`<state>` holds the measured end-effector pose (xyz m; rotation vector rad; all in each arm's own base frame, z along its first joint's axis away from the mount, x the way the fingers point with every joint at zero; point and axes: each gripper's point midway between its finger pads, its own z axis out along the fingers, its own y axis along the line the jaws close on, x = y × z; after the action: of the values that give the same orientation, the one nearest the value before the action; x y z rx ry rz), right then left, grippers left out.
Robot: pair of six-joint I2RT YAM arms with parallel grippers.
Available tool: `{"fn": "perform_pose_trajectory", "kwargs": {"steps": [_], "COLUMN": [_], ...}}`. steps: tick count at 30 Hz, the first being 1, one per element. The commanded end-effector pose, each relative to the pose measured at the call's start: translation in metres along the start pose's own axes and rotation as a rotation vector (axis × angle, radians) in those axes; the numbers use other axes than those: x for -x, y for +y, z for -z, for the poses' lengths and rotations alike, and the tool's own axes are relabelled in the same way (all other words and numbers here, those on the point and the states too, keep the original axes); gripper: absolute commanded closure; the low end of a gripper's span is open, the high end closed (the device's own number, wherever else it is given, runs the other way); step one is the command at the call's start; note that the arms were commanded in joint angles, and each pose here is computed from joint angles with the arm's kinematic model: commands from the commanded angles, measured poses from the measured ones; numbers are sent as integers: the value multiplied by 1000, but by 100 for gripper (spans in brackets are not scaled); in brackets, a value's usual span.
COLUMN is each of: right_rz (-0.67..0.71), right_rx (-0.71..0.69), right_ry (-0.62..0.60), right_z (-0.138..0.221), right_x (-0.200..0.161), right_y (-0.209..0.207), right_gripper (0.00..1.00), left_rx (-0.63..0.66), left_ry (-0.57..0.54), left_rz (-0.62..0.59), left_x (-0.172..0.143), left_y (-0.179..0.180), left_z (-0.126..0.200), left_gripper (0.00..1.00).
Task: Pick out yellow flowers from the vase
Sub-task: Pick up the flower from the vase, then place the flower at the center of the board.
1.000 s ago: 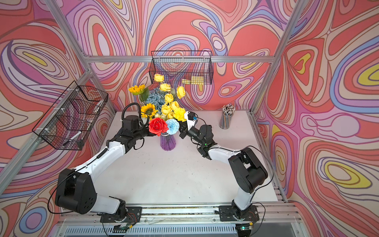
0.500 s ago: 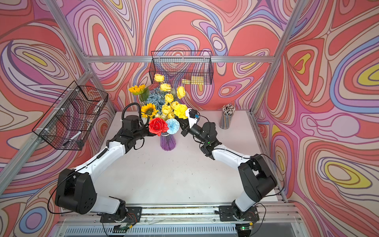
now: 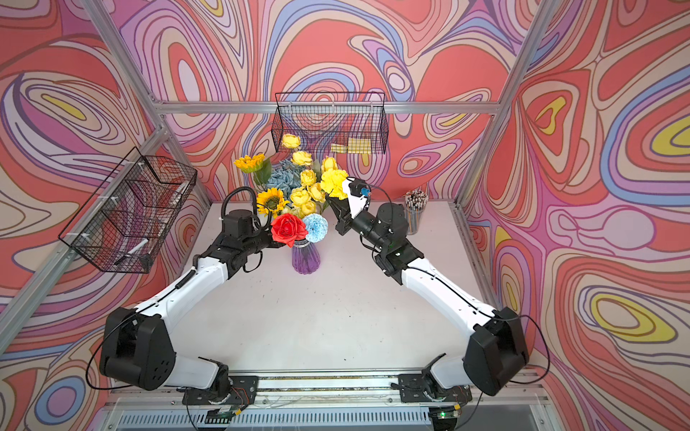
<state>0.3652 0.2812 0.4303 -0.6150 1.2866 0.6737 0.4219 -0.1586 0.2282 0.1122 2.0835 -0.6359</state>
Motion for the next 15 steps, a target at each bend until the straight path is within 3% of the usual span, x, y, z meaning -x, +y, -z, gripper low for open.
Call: {"fn": "perform_pose_trajectory", "kwargs": {"steps": [1,8,11,15], "right_rz": [-10,6,-10,-52], "right_rx": [-22,-189,-333,-458], "right_ry": [28,67,200,375], "right_z": [14,43,57,69], "right_x": [23,67,61,28], "right_y": [3,-17,-39,-65], "right_gripper": [100,100,100,100], "left_rx": [19,11,12,2], "left_ry": [15,16,15,13], "left_rz": [-19,-16,-17,-13], "left_x": [-4,-4,-4,-3], "left_y": [2,1,1,-1], "left_z": [6,6,7,7], "left_gripper": [42,41,41,40]}}
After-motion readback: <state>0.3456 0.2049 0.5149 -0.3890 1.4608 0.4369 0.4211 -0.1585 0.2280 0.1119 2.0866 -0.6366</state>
